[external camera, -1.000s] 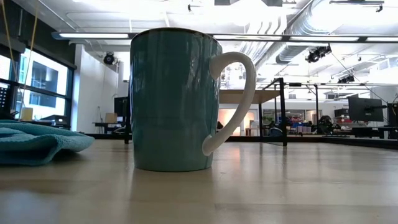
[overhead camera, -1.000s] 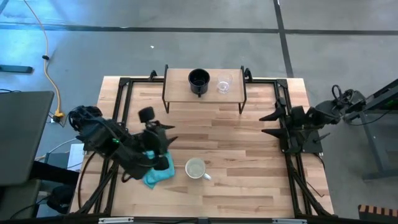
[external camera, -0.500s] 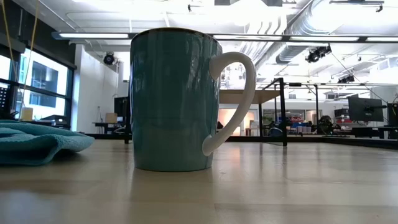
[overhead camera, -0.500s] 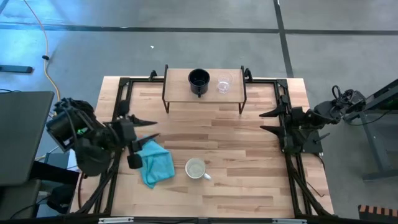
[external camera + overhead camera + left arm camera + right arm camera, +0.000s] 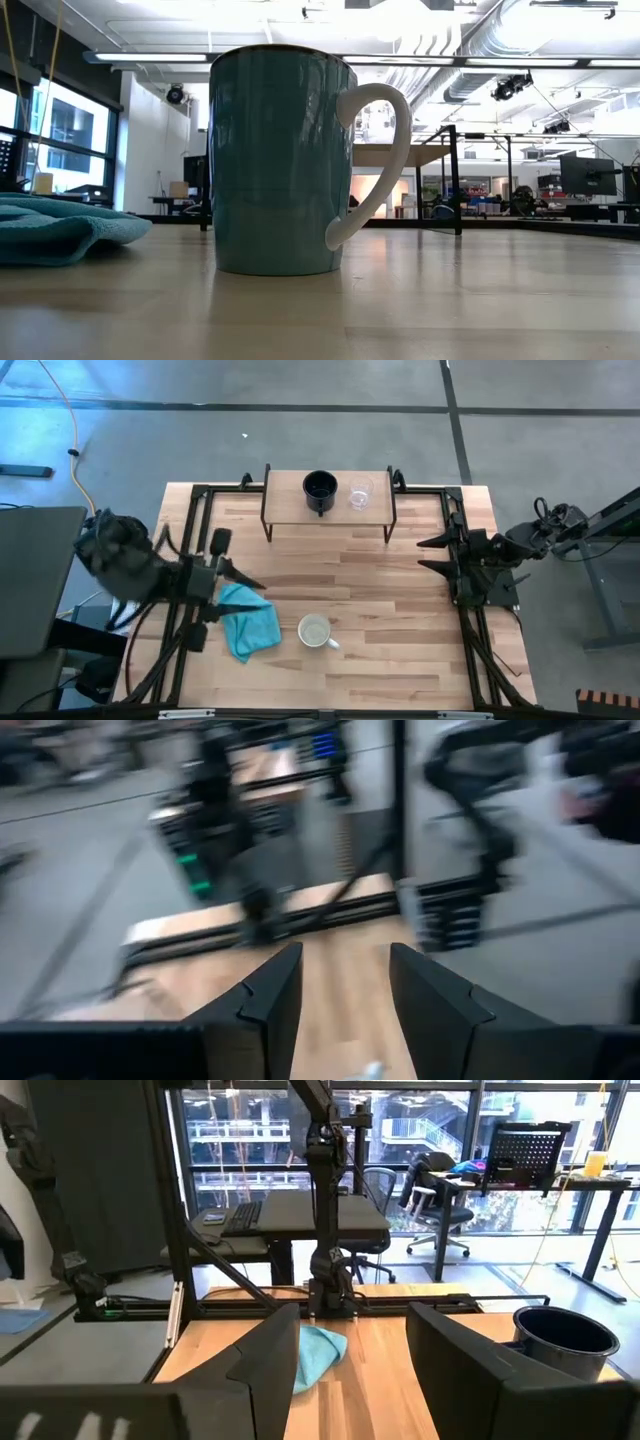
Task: Stack small to large cups/mugs on shelf
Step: Put the blue mug on the shelf
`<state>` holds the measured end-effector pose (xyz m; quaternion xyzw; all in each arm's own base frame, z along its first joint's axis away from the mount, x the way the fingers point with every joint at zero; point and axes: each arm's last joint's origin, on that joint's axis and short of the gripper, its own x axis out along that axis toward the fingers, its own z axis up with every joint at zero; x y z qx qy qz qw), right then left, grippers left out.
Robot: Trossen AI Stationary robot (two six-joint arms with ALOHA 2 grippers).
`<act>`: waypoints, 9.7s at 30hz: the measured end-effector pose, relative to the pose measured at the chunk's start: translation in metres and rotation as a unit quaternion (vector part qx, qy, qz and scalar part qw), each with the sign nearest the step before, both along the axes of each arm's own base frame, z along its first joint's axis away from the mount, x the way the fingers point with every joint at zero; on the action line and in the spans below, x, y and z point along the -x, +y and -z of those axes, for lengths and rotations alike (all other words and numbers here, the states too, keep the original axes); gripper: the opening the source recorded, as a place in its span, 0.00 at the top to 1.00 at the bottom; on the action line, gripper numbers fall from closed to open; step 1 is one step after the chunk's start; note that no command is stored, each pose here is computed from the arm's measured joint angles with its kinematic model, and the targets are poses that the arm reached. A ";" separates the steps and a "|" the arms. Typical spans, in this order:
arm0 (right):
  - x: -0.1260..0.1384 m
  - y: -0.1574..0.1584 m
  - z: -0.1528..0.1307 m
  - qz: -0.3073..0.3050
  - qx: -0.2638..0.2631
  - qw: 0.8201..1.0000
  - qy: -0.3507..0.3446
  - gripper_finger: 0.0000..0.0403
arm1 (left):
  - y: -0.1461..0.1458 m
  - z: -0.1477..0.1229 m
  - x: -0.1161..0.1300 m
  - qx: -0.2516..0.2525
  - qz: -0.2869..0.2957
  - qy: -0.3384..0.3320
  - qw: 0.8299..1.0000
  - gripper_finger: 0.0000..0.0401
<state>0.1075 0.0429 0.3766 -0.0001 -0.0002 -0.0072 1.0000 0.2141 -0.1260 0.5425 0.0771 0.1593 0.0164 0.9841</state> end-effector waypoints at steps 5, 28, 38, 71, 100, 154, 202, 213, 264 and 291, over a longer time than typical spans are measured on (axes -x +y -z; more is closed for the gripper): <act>0.000 0.000 0.000 0.000 -0.010 1.000 -0.001 0.56 | 0.013 -0.012 0.001 0.037 0.148 -0.017 0.988 0.66; -0.001 0.001 -0.001 -0.016 -0.082 0.997 -0.002 0.56 | 0.077 -0.012 0.073 0.123 0.184 0.090 0.971 0.66; -0.002 0.002 0.000 -0.013 -0.081 0.997 0.000 0.56 | 0.095 -0.017 0.119 0.125 0.141 0.068 0.980 0.66; -0.004 0.001 0.001 0.026 -0.074 0.997 0.000 0.56 | 0.113 0.109 0.160 0.172 0.082 -0.140 0.972 0.66; -0.004 0.001 0.002 0.020 -0.075 0.997 0.009 0.56 | 0.069 0.205 0.012 0.179 -0.065 0.091 0.977 0.66; -0.003 0.000 0.010 0.032 -0.085 0.995 0.043 0.56 | 0.051 0.301 -0.037 0.178 -0.087 0.107 0.974 0.66; -0.001 0.000 0.025 0.020 -0.097 0.988 0.118 0.56 | 0.052 0.299 -0.103 0.426 -0.274 0.286 0.813 0.66; -0.001 0.001 0.026 0.007 -0.089 0.989 0.120 0.56 | 0.046 0.301 -0.101 0.448 -0.295 0.290 0.793 0.66; 0.000 0.001 0.026 0.005 -0.089 0.988 0.124 0.56 | 0.042 0.326 -0.117 0.440 -0.294 0.297 0.795 0.95; 0.000 0.001 0.026 0.008 -0.100 0.987 0.123 0.56 | 0.067 0.277 -0.122 0.324 -0.255 0.352 0.840 0.99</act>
